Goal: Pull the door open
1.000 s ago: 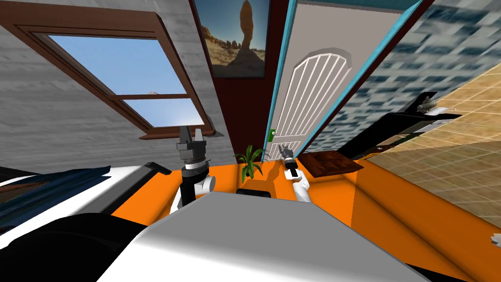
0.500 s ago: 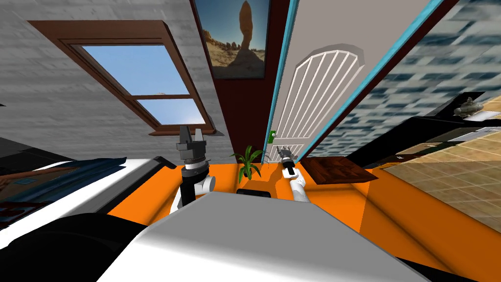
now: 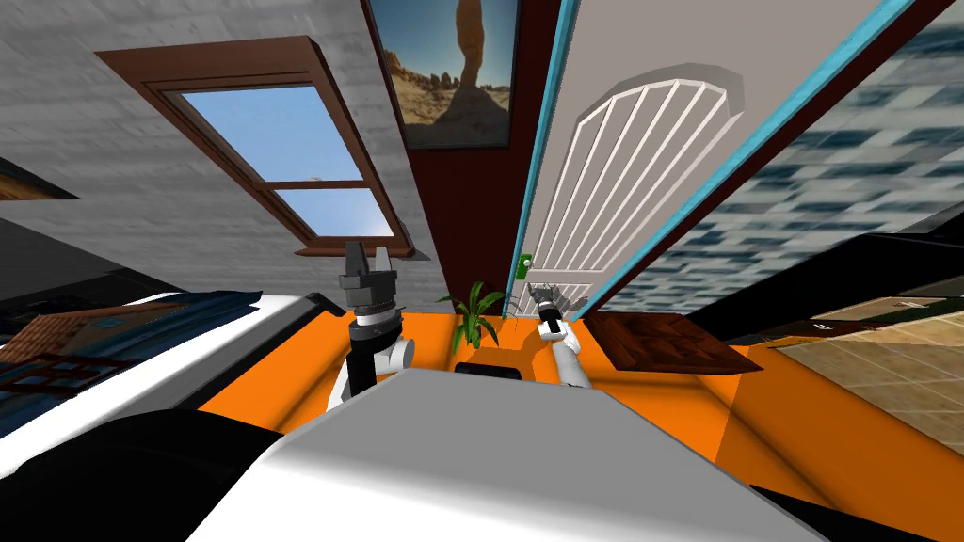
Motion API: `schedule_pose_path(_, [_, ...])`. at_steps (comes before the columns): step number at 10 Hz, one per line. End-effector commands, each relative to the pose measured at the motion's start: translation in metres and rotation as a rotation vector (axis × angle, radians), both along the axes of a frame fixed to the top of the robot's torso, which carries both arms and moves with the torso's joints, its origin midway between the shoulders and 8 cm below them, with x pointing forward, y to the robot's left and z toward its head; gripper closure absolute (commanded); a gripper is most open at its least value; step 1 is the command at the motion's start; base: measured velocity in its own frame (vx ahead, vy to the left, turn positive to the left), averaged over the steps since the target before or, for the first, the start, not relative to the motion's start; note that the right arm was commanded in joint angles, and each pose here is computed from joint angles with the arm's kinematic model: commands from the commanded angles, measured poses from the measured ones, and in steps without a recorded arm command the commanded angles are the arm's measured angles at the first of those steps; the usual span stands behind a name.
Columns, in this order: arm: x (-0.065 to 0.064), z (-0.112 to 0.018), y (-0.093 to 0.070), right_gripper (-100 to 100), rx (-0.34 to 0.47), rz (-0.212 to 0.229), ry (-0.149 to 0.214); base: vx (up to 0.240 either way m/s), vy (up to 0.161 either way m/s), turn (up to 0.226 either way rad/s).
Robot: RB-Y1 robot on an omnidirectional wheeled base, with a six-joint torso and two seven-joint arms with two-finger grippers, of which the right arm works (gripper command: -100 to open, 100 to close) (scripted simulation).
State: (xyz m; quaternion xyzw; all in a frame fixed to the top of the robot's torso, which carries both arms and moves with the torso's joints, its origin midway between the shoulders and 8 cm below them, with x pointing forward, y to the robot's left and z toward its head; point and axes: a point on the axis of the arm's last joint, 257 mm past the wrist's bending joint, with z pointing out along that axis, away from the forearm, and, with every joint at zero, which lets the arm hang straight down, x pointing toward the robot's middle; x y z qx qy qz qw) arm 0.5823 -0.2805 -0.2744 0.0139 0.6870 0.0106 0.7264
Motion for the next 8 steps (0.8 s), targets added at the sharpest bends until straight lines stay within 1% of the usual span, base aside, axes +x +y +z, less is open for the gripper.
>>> schedule_pose_path(1, [0.004,-0.008,0.008,-100,-0.014,0.003,0.020,0.130,-0.136,0.091])
schedule_pose_path(3, [0.007,-0.015,0.017,-100,-0.026,0.008,0.039,0.139,-0.133,0.082])
schedule_pose_path(4, [0.008,-0.018,0.021,-100,-0.030,0.012,0.048,0.209,-0.099,0.056])
schedule_pose_path(5, [0.008,-0.020,0.024,-100,-0.033,0.014,0.052,0.207,-0.073,0.028])
schedule_pose_path(6, [0.008,-0.019,0.022,-100,-0.031,0.012,0.048,0.086,-0.032,0.010])
schedule_pose_path(7, [0.009,-0.019,0.015,-100,-0.038,0.003,0.048,-0.089,-0.030,0.127])
schedule_pose_path(8, [0.009,-0.018,0.012,-100,-0.040,0.000,0.048,-0.166,-0.036,0.014])
